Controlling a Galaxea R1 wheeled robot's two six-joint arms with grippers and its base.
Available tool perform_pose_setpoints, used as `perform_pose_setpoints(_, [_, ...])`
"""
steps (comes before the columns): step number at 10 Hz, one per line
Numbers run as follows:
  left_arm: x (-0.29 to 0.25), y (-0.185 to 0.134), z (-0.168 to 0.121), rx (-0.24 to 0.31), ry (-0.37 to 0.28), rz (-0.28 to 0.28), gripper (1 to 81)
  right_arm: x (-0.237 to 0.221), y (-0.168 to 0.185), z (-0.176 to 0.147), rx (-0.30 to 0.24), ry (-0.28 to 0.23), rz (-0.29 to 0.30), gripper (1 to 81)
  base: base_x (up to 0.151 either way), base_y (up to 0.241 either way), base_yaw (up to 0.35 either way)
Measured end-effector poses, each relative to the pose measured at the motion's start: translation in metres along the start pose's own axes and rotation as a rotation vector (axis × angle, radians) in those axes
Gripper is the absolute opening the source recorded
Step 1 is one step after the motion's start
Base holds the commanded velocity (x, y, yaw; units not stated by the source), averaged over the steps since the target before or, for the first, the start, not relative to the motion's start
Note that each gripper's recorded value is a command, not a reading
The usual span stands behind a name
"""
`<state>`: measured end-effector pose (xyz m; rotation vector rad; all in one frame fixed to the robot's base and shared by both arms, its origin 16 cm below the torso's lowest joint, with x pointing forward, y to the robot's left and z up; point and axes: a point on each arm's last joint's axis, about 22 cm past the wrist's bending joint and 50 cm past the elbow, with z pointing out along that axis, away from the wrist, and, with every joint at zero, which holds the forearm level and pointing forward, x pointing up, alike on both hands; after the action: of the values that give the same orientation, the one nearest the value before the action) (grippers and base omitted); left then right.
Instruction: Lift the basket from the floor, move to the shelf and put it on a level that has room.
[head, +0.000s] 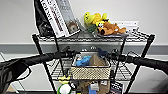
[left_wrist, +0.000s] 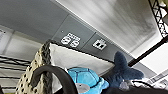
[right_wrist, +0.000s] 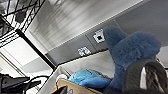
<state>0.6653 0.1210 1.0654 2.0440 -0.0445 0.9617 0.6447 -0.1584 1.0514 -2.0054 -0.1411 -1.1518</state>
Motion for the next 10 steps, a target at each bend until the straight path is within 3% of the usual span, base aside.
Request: perform_pose_setpoints(10, [-0.001, -0.003, -0.062, -0.027, 0.013, 0.009, 81.1, 0.001, -0.004, -0.078, 0.026, 0.007, -0.007, 81.1, 0.0, 0.0, 0.0])
